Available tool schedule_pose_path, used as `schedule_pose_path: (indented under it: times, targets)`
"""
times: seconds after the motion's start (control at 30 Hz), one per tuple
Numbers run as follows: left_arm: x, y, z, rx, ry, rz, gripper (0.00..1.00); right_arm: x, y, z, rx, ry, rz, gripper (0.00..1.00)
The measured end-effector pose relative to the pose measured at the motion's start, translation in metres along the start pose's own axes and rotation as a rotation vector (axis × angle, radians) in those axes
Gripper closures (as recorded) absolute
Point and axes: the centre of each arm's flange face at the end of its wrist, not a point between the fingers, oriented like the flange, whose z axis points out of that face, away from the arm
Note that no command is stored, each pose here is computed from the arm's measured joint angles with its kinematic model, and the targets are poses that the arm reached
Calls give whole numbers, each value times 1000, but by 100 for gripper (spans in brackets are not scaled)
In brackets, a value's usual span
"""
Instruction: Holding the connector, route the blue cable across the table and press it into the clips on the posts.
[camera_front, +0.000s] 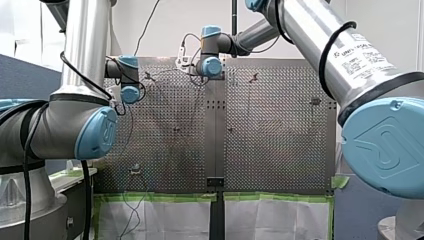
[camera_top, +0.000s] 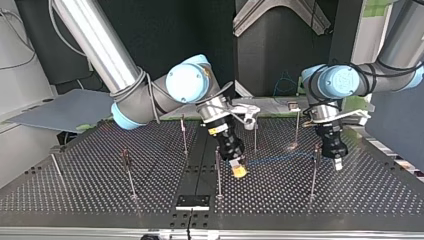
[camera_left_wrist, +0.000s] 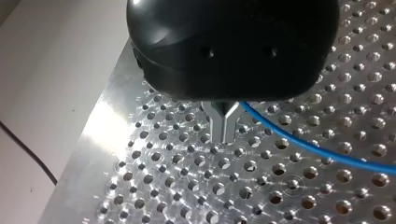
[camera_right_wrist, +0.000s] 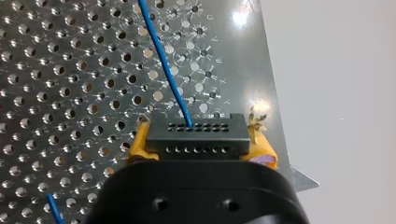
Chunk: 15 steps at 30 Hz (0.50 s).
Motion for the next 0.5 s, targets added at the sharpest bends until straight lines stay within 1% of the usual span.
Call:
schedule_pose_path:
  times: [0.03,0.07,0.1,0.13,0.17,0.2,0.23,0.27,0.3,0.33,0.5]
  targets:
    - [0,1,-1,-3,6,-9,93,0,-1,0,1,-3,-1,100]
    - [1,1,-1,-7,12,-16,80,-1,-2,-1,2,-5,-1,100]
    - [1,2,-2,-13,18,-23,80,-1,-3,-1,2,-7,-2,100]
    - [2,3,-3,-21,26,-34,56,-2,-4,-2,3,-10,-3,100]
    - [2,4,-4,-27,33,-41,41,-2,-4,-2,4,-12,-3,100]
    - [2,5,-5,-32,39,-47,41,-3,-5,-2,5,-14,-3,100]
    - [1,5,-6,-39,45,-55,19,-3,-6,-2,5,-16,-3,100]
    - [-1,6,-7,-45,50,-60,7,-3,-7,-3,5,-18,-3,100]
    - [-3,6,-8,-53,52,-66,7,-4,-7,-3,4,-20,-3,100]
    - [-6,7,-9,-64,53,-73,0,-5,-7,-4,1,-24,-4,100]
    - [-23,8,-18,-111,53,-97,0,-10,-7,-6,-13,-45,-4,100]
